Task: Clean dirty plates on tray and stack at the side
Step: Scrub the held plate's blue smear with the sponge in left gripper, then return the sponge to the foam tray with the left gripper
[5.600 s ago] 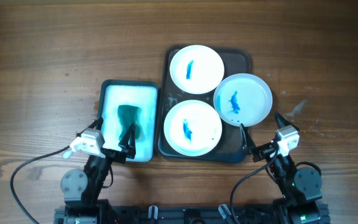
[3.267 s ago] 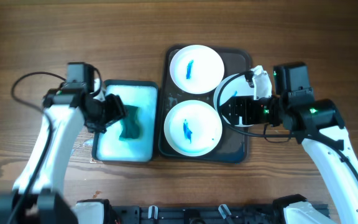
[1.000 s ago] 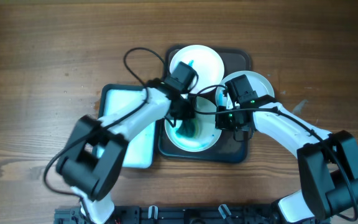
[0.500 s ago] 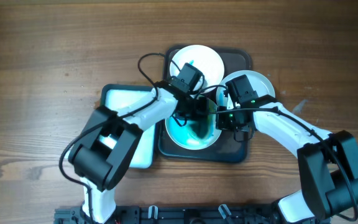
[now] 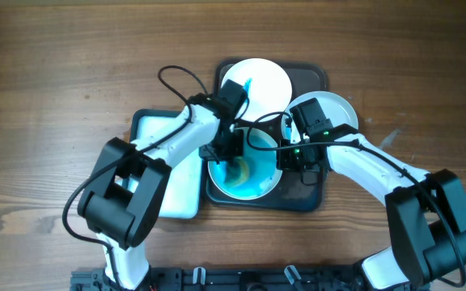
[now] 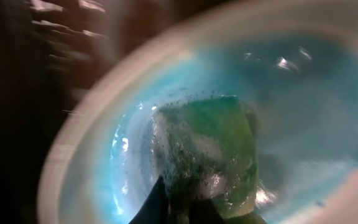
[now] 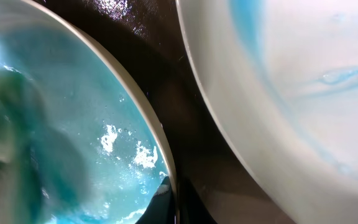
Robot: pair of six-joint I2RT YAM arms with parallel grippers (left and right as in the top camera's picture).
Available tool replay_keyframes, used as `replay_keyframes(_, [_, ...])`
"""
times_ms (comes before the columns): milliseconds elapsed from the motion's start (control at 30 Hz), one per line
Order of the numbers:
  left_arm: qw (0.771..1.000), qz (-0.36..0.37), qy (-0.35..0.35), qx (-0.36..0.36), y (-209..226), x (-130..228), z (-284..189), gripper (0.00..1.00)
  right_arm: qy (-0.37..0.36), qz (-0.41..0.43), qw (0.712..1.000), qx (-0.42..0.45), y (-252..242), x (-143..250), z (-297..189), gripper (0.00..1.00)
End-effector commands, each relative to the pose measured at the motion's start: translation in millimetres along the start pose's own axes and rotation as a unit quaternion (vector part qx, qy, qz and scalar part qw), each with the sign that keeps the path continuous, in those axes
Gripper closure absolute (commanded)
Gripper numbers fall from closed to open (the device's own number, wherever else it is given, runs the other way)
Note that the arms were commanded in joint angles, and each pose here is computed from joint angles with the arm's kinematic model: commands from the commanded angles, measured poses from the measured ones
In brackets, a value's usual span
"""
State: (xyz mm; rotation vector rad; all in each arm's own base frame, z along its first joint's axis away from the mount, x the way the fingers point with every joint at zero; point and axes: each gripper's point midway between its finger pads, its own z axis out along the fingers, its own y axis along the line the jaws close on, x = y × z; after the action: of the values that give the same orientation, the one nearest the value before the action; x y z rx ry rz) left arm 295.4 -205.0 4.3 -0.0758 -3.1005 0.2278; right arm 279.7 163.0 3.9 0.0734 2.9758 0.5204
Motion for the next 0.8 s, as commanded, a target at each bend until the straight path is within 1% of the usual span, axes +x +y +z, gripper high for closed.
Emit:
replay_keyframes(0, [0.982, -0.057, -0.023, -0.18, 97.6, -9.6, 15.3, 0.96, -0.005, 0.015, 0.999, 0.035, -17.1, -2.8, 3.9, 0.96])
replay_keyframes(67, [0.984, -0.065, -0.04, -0.16, 94.4, -18.4, 10.2, 0.96, -0.006, 0.014, 0.999, 0.034, -16.8, -3.4, 3.9, 0.96])
replay_keyframes(133, [0.992, -0.064, -0.038, -0.1, 72.6, -22.1, 15.0, 0.96, -0.007, 0.014, 0.999, 0.033, -16.5, -3.9, 3.9, 0.96])
replay_keyframes(167, [0.997, -0.061, -0.025, -0.026, 45.5, -22.0, 18.6, 0.96, -0.008, 0.014, 0.999, 0.033, -16.4, -4.4, 3.9, 0.96])
replay_keyframes(200, [0.997, -0.03, -0.008, 0.067, 8.3, -19.4, 18.0, 0.96, -0.008, 0.013, 0.999, 0.033, -16.3, -4.4, 3.9, 0.96])
replay_keyframes(267, [0.987, 0.008, 0.008, 0.162, -38.1, -11.8, 12.7, 0.96, -0.008, 0.012, 0.999, 0.033, -16.4, -4.3, 3.9, 0.96])
replay_keyframes(300, [0.984, 0.022, 0.008, 0.178, -50.6, -8.6, 12.4, 0.96, -0.008, 0.012, 0.999, 0.033, -16.4, -4.3, 3.9, 0.96])
replay_keyframes(367, [0.98, 0.063, 0.01, 0.188, -79.0, 5.4, 17.0, 0.96, -0.007, 0.012, 0.999, 0.033, -16.5, -4.0, 3.9, 0.96])
replay_keyframes(400, [0.98, 0.07, 0.014, 0.188, -86.0, 11.2, 19.9, 0.96, -0.007, 0.012, 0.999, 0.034, -16.6, -3.8, 3.9, 0.96])
replay_keyframes(467, [0.979, 0.062, 0.028, 0.193, -94.7, 19.8, 23.1, 0.96, -0.006, 0.012, 0.999, 0.034, -16.8, -3.4, 3.9, 0.96])
replay_keyframes(500, [0.97, 0.066, 0.05, 0.23, -107.3, 28.2, 19.0, 0.96, -0.006, 0.012, 0.999, 0.034, -16.8, -3.4, 3.9, 0.96])
replay_keyframes(533, [0.965, 0.068, 0.061, 0.248, -112.5, 32.2, 16.0, 0.96, -0.006, 0.012, 0.999, 0.034, -16.8, -3.4, 3.9, 0.96])
replay_keyframes(600, [0.965, 0.065, 0.065, 0.244, -110.4, 33.5, 16.4, 0.96, -0.006, 0.012, 0.999, 0.034, -16.8, -3.4, 3.9, 0.96])
replay_keyframes(633, [0.971, 0.055, 0.064, 0.225, -100.8, 31.4, 19.3, 0.96, -0.006, 0.012, 0.999, 0.034, -16.8, -3.3, 3.9, 0.96])
replay_keyframes(667, [0.981, 0.04, 0.057, 0.183, -82.3, 28.2, 23.7, 0.96, -0.006, 0.012, 0.999, 0.034, -16.8, -3.2, 3.9, 0.96])
replay_keyframes(700, [0.991, 0.026, 0.045, 0.126, -58.0, 23.9, 26.8, 0.96, -0.006, 0.012, 0.999, 0.034, -16.8, -3.2, 3.9, 0.96])
replay_keyframes(733, [1.0, 0.001, 0.014, 0.02, -9.7, 13.5, 20.2, 0.96, -0.006, 0.013, 0.999, 0.034, -16.8, -3.3, 3.9, 0.96])
replay_keyframes(767, [1.0, -0.009, -0.002, -0.015, 8.5, 8.6, 12.0, 0.96, -0.006, 0.013, 0.999, 0.034, -16.7, -3.4, 3.9, 0.96])
